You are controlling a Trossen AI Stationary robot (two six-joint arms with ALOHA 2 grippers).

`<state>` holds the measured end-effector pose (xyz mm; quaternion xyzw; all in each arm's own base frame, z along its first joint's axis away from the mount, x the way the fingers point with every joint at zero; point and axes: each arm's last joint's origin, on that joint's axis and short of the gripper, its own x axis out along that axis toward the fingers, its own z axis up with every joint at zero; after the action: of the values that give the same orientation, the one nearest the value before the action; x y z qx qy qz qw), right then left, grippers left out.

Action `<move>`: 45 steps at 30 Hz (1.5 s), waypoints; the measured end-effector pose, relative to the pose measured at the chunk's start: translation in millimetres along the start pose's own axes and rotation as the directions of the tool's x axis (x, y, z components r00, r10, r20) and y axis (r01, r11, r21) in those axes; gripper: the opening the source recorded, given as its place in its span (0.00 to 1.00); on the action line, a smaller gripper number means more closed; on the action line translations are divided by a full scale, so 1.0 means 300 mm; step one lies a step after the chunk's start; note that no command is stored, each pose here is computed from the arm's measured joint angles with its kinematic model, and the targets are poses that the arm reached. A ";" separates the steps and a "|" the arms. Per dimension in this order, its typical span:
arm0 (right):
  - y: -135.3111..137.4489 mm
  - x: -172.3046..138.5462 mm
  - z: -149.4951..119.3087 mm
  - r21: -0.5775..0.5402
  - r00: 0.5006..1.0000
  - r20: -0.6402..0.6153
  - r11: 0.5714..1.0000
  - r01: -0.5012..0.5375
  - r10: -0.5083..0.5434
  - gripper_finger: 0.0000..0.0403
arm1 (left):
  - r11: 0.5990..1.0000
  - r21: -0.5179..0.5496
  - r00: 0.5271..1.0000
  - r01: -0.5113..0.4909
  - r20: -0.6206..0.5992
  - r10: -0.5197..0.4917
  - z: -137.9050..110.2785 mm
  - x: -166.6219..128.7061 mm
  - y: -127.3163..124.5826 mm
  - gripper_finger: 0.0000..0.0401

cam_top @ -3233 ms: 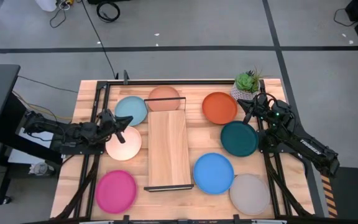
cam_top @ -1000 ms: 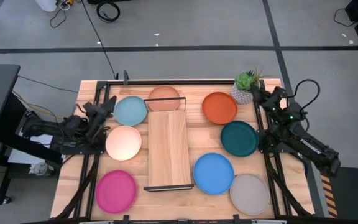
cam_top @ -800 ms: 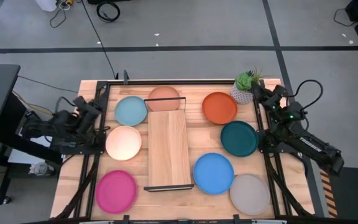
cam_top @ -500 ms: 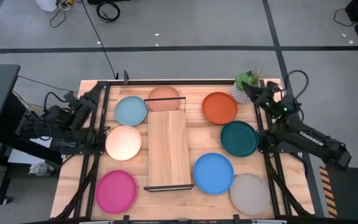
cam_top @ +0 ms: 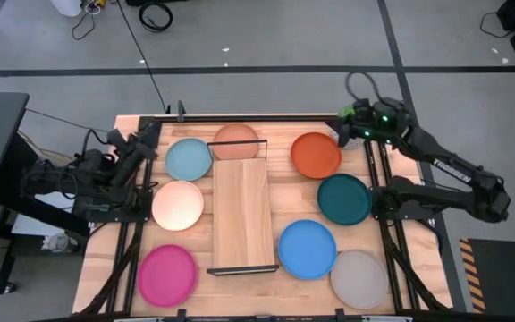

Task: Place and stack plates onto a shelf
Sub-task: Put the orange plate on the shelf

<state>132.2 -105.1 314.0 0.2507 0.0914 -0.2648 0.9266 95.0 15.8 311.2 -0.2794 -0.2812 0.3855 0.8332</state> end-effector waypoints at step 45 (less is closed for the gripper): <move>0.099 0.476 -0.487 -0.588 0.624 -0.660 0.805 -0.083 -0.418 0.32 | 0.982 0.182 0.998 -0.048 -0.029 0.054 0.152 0.044 -0.127 0.31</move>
<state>263.2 -72.0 157.8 0.0412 0.5723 -0.1833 0.7982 89.4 16.8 371.8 -0.2161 -0.2238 0.4260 0.8496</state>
